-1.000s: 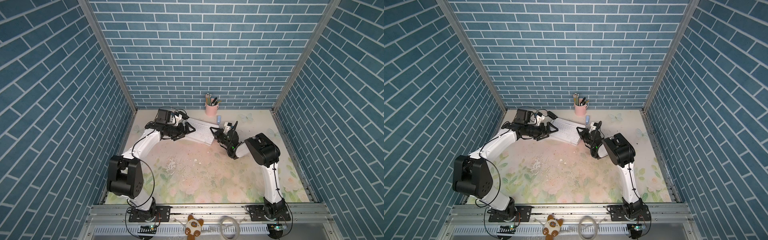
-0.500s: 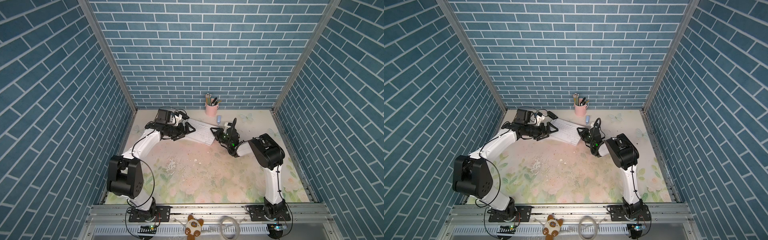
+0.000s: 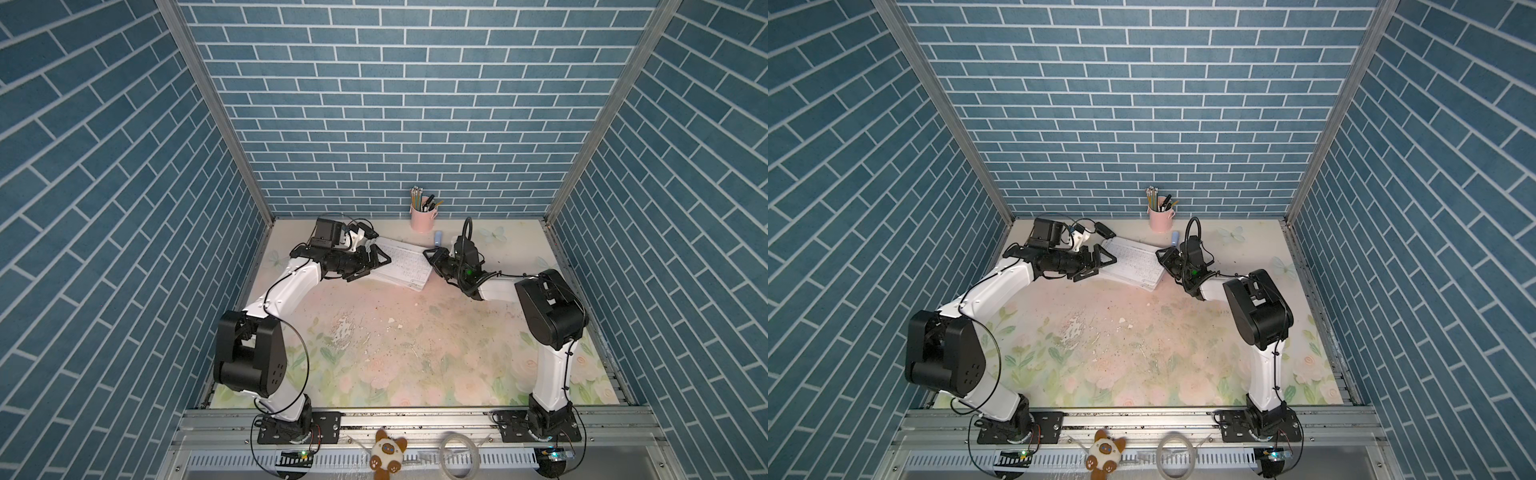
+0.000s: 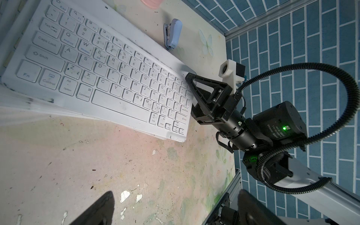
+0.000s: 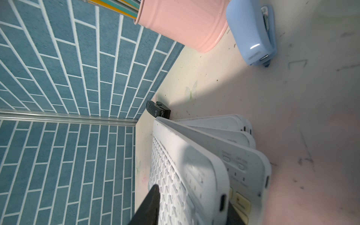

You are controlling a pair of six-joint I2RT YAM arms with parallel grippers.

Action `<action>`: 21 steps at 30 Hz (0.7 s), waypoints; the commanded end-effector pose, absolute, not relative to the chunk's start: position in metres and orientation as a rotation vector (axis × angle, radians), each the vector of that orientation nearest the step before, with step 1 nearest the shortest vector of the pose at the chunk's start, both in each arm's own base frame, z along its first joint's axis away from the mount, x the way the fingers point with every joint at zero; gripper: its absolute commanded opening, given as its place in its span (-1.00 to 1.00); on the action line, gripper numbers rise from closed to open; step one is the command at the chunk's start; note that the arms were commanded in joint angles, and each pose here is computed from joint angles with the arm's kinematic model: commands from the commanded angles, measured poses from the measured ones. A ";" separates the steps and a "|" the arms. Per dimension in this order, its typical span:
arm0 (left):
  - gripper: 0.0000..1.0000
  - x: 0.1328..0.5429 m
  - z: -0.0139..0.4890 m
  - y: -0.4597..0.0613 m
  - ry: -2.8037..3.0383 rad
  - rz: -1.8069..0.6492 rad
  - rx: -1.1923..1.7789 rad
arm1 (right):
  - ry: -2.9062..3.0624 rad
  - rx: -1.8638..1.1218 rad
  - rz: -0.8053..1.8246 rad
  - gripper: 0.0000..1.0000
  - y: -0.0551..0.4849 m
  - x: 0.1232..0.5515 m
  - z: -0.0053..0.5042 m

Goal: Stack the numeric keypads
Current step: Place the numeric keypad at the numeric keypad.

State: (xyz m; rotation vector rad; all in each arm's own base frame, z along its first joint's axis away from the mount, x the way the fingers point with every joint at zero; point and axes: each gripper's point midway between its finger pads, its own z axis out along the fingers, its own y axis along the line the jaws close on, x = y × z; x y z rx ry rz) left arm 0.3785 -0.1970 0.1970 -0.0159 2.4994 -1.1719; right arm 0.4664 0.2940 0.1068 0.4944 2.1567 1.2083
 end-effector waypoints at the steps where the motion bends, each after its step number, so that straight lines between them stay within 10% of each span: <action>1: 0.99 0.375 0.197 -0.196 2.498 -1.175 0.004 | 2.196 0.442 1.118 -0.11 0.285 0.464 0.117; 11: 0.99 0.375 0.197 -0.197 2.496 -1.180 0.007 | 2.302 0.437 0.983 0.02 0.268 0.454 0.110; 21: 0.99 0.375 0.195 -0.198 2.498 -1.191 0.005 | 2.513 0.413 0.717 0.80 0.252 0.432 0.107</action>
